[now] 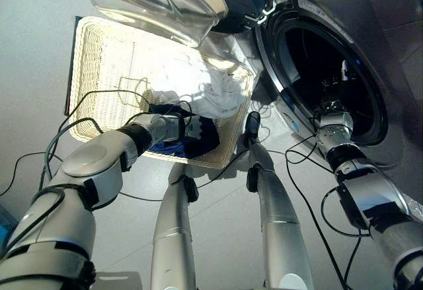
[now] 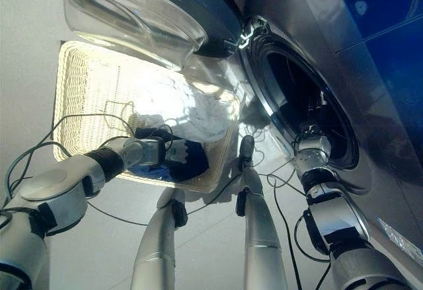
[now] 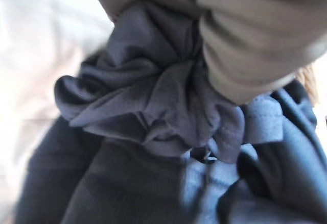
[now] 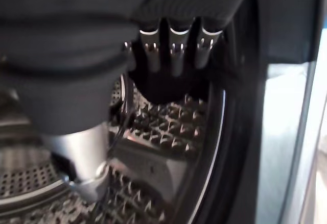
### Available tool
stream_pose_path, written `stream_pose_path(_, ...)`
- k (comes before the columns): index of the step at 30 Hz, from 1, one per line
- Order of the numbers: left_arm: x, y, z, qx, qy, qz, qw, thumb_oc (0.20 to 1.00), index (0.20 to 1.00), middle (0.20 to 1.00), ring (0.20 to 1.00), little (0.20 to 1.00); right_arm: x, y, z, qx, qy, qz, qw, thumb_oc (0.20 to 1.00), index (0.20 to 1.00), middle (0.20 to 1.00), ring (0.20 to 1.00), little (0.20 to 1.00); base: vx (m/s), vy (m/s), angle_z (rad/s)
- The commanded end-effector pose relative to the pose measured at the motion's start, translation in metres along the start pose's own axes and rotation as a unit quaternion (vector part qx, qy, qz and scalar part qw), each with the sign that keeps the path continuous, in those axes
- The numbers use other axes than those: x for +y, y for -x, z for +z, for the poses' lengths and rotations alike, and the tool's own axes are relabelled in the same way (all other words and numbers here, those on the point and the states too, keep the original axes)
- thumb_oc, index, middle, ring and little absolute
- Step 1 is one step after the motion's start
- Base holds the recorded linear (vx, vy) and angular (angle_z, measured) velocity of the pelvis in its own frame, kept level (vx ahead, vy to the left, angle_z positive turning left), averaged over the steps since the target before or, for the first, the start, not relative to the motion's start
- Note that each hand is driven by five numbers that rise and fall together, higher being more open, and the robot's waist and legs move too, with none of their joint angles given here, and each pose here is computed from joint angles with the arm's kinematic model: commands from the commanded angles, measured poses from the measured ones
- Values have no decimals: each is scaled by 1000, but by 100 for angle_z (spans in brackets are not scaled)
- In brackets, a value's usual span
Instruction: Put the clothes into the washing machine.
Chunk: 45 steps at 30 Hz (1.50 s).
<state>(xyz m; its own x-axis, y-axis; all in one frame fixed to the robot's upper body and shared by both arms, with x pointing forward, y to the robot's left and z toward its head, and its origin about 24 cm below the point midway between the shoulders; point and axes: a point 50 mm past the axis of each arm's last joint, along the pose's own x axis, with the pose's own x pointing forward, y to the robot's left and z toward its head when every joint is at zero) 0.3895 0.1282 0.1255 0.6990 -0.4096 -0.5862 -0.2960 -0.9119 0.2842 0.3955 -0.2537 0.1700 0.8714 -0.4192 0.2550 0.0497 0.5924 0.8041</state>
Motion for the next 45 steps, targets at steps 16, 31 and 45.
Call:
stream_pose_path(16,9,25,-14,136,340,326,871,200,200,200,200,200,0,40,-44,120,194,167,959,1000,1000,1000,1000,1000,-14,42,-1)
stream_pose_path(31,4,42,-2,128,585,496,629,200,200,200,200,200,21,56,-64,160,517,395,743,1000,1000,1000,1000,1000,6,-23,-1)
stream_pose_path(45,42,54,-19,-1,728,578,369,200,200,200,200,200,50,53,-86,182,663,458,564,1000,1000,1000,1000,1000,2,-65,9)
